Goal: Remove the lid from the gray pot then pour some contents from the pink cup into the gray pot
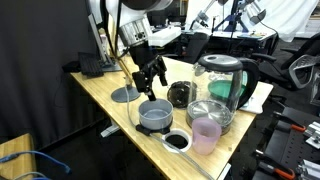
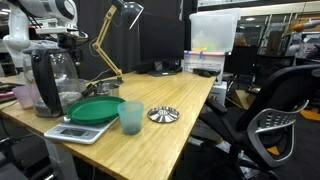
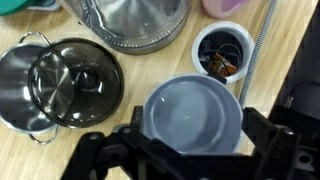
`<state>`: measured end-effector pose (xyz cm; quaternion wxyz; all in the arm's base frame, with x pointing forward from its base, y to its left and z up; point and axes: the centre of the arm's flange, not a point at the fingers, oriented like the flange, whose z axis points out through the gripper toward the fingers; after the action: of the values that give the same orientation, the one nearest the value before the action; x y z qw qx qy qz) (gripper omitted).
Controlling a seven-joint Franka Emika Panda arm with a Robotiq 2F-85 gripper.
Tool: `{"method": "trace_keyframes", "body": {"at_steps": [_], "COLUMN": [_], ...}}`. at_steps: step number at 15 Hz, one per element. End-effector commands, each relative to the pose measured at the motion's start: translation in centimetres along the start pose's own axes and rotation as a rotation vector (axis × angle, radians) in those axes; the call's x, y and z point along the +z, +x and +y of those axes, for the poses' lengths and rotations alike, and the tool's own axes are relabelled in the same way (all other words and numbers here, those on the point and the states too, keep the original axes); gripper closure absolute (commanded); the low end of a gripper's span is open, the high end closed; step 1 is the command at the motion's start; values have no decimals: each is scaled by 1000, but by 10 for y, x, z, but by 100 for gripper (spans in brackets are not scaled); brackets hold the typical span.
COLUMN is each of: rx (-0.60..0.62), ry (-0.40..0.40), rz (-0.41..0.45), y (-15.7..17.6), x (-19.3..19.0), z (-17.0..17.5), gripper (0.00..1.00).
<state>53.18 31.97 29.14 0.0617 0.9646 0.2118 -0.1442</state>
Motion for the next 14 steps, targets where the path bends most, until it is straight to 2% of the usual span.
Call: {"method": "trace_keyframes", "body": {"at_steps": [1, 8, 14], "rx": [-92, -211, -312], "ry": [-8, -29, -129], "rz": [78, 67, 122], "y": [-21, -57, -93], "x": [-3, 48, 65], "z": [-31, -73, -130], "gripper": [0, 0, 0]}}
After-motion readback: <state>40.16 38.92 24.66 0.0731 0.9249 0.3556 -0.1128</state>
